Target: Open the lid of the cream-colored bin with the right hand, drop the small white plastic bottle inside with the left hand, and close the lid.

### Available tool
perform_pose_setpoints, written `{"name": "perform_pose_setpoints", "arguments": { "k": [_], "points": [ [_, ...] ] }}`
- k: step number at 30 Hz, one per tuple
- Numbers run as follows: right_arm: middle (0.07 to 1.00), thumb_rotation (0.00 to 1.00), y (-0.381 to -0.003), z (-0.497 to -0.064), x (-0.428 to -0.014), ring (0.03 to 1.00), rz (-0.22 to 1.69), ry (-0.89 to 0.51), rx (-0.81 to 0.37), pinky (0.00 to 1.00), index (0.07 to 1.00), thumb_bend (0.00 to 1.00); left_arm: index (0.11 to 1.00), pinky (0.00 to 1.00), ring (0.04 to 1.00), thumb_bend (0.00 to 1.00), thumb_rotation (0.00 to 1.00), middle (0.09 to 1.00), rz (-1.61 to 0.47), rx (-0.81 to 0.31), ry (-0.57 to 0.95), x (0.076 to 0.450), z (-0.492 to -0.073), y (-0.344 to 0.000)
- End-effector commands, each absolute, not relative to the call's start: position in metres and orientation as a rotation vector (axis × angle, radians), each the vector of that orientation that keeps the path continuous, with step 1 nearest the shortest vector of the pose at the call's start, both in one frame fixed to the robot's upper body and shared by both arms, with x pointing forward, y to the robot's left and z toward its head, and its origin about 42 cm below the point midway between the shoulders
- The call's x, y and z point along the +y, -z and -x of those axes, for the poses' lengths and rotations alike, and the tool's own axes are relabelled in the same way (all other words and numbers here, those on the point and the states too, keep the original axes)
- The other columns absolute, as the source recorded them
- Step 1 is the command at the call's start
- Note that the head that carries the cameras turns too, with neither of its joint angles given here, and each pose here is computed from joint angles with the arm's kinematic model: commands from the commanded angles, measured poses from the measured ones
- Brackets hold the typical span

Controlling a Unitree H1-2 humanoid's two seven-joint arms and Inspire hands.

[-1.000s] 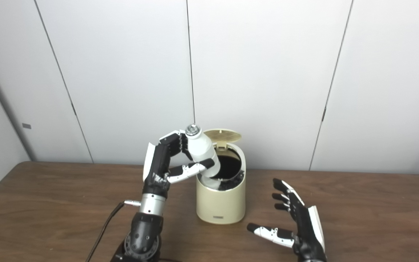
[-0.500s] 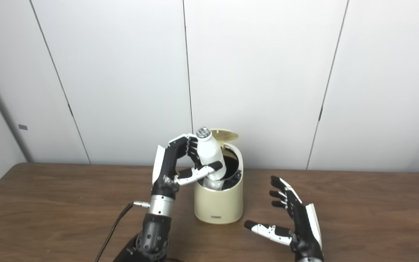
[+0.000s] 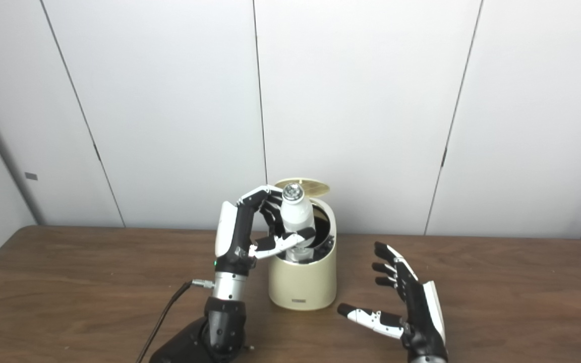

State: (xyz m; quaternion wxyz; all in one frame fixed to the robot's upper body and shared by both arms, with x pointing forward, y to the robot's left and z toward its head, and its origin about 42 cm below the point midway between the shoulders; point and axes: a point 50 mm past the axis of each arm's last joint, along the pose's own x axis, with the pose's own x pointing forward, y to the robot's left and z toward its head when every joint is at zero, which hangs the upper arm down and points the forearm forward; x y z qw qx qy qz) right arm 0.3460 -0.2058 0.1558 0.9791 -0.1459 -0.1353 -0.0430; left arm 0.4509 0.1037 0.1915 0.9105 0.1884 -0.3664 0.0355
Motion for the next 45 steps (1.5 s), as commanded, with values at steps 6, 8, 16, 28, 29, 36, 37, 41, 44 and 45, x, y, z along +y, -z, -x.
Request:
{"name": "perform_pose_setpoints", "arguments": {
  "k": [6,8,16,28,29,36,37,41,44,45],
  "points": [
    [0.836,0.12,-0.181,-0.352,-0.202,0.765,0.276,0.097,-0.380,0.67,0.824,0.77,0.513,0.36,0.414,0.50,0.00,0.475,-0.435,-0.765,-0.094,0.110,-0.464,-0.198],
    [0.836,0.12,-0.182,-0.352,-0.203,0.762,0.280,0.097,-0.382,0.67,0.826,0.77,0.519,0.37,0.416,0.50,0.00,0.479,-0.448,-0.720,-0.048,0.111,-0.467,-0.194],
    [0.838,0.11,-0.182,-0.352,-0.205,0.753,0.279,0.087,-0.381,0.66,0.833,0.77,0.659,0.53,0.574,0.85,0.05,0.614,-0.488,-0.684,0.023,0.113,-0.468,-0.190],
    [0.840,0.12,-0.183,-0.352,-0.205,0.756,0.282,0.081,-0.382,0.66,0.834,0.77,0.721,0.51,0.576,0.88,0.06,0.656,-0.437,-0.680,0.020,0.113,-0.464,-0.194],
    [0.839,0.12,-0.182,-0.352,-0.205,0.756,0.282,0.079,-0.383,0.66,0.834,0.77,0.736,0.52,0.584,0.88,0.07,0.671,-0.437,-0.680,0.019,0.113,-0.463,-0.194],
    [0.836,0.12,-0.182,-0.353,-0.206,0.757,0.290,0.078,-0.388,0.66,0.833,0.77,0.744,0.52,0.599,0.87,0.08,0.687,-0.422,-0.686,0.017,0.113,-0.460,-0.195],
    [0.835,0.12,-0.182,-0.353,-0.206,0.756,0.291,0.077,-0.390,0.65,0.831,0.77,0.738,0.51,0.593,0.86,0.07,0.680,-0.422,-0.689,0.016,0.113,-0.460,-0.195],
    [0.836,0.12,-0.182,-0.352,-0.207,0.757,0.288,0.077,-0.386,0.66,0.831,0.77,0.660,0.48,0.544,0.79,0.05,0.606,-0.398,-0.709,0.008,0.113,-0.455,-0.198],
    [0.837,0.11,-0.181,-0.351,-0.208,0.762,0.286,0.074,-0.378,0.66,0.833,0.77,0.567,0.44,0.492,0.63,0.03,0.523,-0.360,-0.710,-0.010,0.115,-0.449,-0.198],
    [0.838,0.11,-0.181,-0.351,-0.208,0.764,0.285,0.074,-0.374,0.67,0.835,0.77,0.536,0.41,0.467,0.56,0.01,0.492,-0.342,-0.711,-0.013,0.116,-0.445,-0.198]
  ]
}}
